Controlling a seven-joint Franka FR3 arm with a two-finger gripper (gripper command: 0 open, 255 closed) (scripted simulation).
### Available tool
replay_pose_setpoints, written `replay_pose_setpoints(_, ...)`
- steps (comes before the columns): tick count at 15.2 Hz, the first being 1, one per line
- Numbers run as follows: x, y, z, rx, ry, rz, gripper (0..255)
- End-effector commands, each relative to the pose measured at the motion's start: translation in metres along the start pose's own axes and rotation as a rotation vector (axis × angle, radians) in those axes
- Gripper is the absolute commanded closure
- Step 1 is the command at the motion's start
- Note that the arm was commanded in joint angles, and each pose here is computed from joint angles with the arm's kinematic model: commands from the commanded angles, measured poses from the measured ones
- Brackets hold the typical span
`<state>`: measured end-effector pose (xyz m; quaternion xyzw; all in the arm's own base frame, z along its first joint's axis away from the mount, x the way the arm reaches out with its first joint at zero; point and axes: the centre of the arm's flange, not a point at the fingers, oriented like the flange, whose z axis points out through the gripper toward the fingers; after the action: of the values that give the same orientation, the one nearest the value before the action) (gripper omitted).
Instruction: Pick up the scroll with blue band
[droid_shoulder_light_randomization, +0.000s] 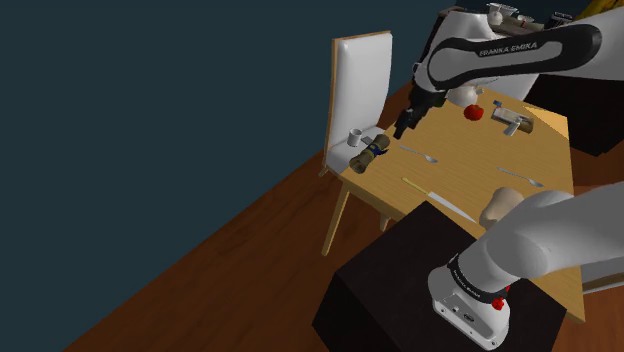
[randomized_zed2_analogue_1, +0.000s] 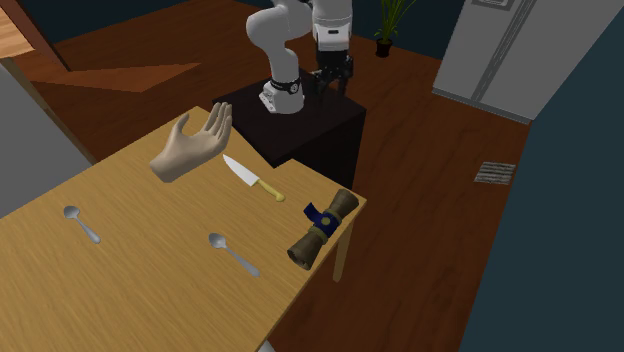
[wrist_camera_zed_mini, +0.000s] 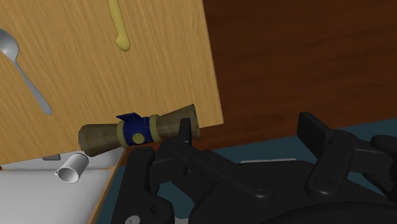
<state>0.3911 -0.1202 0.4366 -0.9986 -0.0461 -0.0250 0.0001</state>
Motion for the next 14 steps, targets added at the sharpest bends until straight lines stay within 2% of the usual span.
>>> replay_pose_setpoints(1,0.007,0.016,0.020,0.002,0.000,-0.006,0)
replay_pose_setpoints(14,0.059,0.131,0.139,0.023,-0.004,-0.038,0)
